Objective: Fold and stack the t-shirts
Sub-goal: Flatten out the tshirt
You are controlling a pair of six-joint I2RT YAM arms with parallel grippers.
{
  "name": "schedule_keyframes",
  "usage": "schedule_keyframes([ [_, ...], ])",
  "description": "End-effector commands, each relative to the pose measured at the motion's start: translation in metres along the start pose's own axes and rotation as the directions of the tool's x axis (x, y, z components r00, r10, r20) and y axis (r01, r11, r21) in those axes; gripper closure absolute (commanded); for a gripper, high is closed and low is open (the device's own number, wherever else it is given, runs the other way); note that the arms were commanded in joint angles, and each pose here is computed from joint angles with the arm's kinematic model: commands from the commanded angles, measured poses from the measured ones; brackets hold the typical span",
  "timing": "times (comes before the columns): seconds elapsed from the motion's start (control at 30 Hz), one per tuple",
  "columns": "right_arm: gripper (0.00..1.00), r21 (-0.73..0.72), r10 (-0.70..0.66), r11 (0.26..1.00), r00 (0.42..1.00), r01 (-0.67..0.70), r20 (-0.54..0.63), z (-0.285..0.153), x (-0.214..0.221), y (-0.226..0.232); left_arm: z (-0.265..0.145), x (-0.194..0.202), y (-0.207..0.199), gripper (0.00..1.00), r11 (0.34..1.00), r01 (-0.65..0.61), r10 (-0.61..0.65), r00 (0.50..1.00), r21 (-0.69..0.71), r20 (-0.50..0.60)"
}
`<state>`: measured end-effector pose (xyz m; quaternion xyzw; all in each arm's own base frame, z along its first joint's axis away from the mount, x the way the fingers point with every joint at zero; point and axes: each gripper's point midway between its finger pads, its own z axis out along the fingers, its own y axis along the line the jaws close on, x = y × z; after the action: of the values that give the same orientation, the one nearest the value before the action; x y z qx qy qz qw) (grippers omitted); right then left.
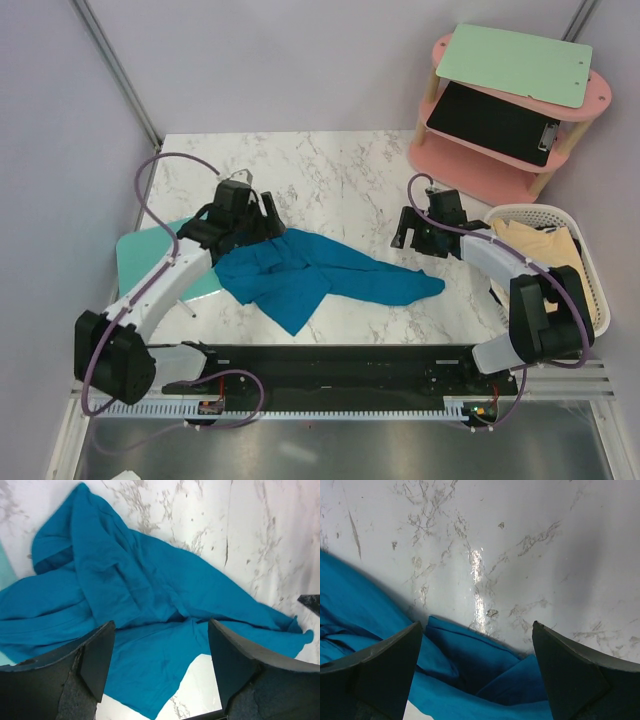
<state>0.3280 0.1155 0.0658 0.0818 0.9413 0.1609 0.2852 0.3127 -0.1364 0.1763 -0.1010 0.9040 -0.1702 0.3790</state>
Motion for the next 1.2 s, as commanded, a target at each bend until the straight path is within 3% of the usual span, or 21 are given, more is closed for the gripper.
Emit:
schedule_keyframes([
  [0.0,0.02,-0.031,0.007,1.0,1.0,-0.006,0.026,0.007,-0.01,0.009,0.035,0.023,-0.005,0.2,0.998,-0.069,0.069,0.992,0.008,-0.106],
  [0.17,0.02,-0.022,0.004,1.0,1.0,-0.004,0.003,0.013,-0.003,0.005,0.061,0.047,0.023,0.23,0.994,-0.065,0.048,0.983,-0.093,-0.176],
  [0.5,0.02,-0.01,-0.003,1.0,1.0,0.003,-0.021,0.019,0.008,-0.001,0.093,0.077,0.047,0.3,0.988,-0.05,0.005,0.957,-0.149,-0.29],
  [0.6,0.02,-0.007,-0.005,1.0,1.0,0.005,-0.023,0.02,0.008,-0.002,0.103,0.084,0.043,0.37,0.991,-0.047,0.003,0.947,-0.129,-0.321],
  [0.67,0.02,-0.007,-0.006,1.0,1.0,0.006,-0.02,0.02,0.007,-0.002,0.11,0.089,0.044,0.5,0.991,-0.046,-0.001,0.939,-0.128,-0.343],
  [0.7,0.02,-0.006,-0.007,1.0,1.0,0.007,-0.021,0.02,0.007,-0.002,0.112,0.09,0.045,0.71,0.99,-0.05,0.002,0.938,-0.131,-0.347],
  [0.77,0.02,-0.003,-0.007,1.0,1.0,0.007,-0.02,0.02,0.007,-0.002,0.113,0.089,0.044,0.98,0.99,-0.056,0.008,0.937,-0.128,-0.349],
  [0.93,0.02,0.008,-0.009,1.0,1.0,0.009,-0.016,0.018,0.008,-0.005,0.089,0.064,0.044,0.98,0.986,-0.062,0.02,0.965,-0.154,-0.26],
  [1.17,0.02,0.039,-0.014,0.999,1.0,0.014,0.001,0.015,0.003,-0.009,0.034,-0.006,0.022,0.98,0.986,-0.096,0.085,0.993,-0.135,-0.087],
])
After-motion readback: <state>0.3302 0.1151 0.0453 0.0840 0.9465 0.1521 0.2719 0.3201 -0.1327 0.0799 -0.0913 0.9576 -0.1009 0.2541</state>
